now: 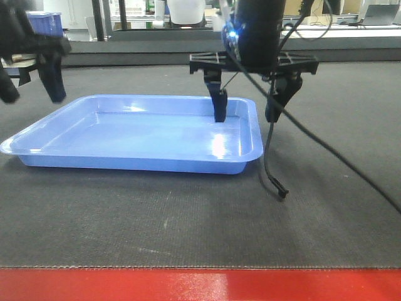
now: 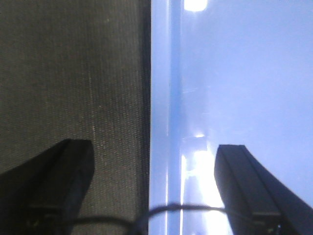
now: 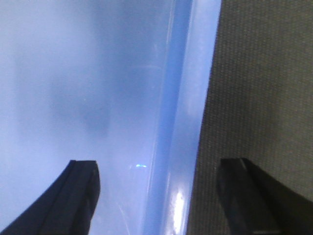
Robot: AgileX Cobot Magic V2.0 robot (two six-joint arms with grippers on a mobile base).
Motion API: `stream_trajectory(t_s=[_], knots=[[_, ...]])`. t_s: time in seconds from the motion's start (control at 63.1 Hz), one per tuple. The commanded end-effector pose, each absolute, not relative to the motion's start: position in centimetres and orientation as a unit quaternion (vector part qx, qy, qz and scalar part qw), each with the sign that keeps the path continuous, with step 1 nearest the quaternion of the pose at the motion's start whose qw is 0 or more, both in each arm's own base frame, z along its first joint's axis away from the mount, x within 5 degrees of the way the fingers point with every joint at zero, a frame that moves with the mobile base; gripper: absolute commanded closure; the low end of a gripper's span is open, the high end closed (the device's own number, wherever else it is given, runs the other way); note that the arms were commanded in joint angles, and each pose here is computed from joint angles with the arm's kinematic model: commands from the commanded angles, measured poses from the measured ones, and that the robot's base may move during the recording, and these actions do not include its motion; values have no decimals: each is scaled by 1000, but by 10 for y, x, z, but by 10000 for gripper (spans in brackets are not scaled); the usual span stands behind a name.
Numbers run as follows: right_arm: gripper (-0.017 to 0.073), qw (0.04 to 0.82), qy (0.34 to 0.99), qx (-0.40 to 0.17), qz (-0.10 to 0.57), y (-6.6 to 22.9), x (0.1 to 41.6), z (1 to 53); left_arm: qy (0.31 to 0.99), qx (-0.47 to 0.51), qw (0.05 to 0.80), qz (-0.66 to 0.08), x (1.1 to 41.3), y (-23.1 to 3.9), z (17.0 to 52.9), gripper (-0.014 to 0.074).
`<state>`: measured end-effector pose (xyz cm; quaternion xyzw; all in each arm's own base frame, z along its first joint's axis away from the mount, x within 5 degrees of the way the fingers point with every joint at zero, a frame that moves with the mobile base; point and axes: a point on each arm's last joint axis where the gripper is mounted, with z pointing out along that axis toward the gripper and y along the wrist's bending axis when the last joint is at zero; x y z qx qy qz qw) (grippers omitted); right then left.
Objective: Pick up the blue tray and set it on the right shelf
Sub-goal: 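Close both grippers on opposite rims of the blue tray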
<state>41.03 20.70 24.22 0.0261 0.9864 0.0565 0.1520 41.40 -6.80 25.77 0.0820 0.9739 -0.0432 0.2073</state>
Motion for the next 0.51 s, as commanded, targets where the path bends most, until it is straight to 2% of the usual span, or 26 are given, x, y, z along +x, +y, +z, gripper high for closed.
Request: stream_trajectory(t_s=[0.0,0.364,0.444,0.491], knots=[[-30,199,976,29,77,205,411,272,963,78,253,-50,416,-71,282,174],[-22,181,981,27,66,207,417,252,971,76,220,-50,425,-73,253,174],[23,178,982,27,65,208,417,250,972,75,218,-52,426,-74,251,176],[86,176,982,27,64,208,417,250,972,74,218,-54,426,-74,251,194]])
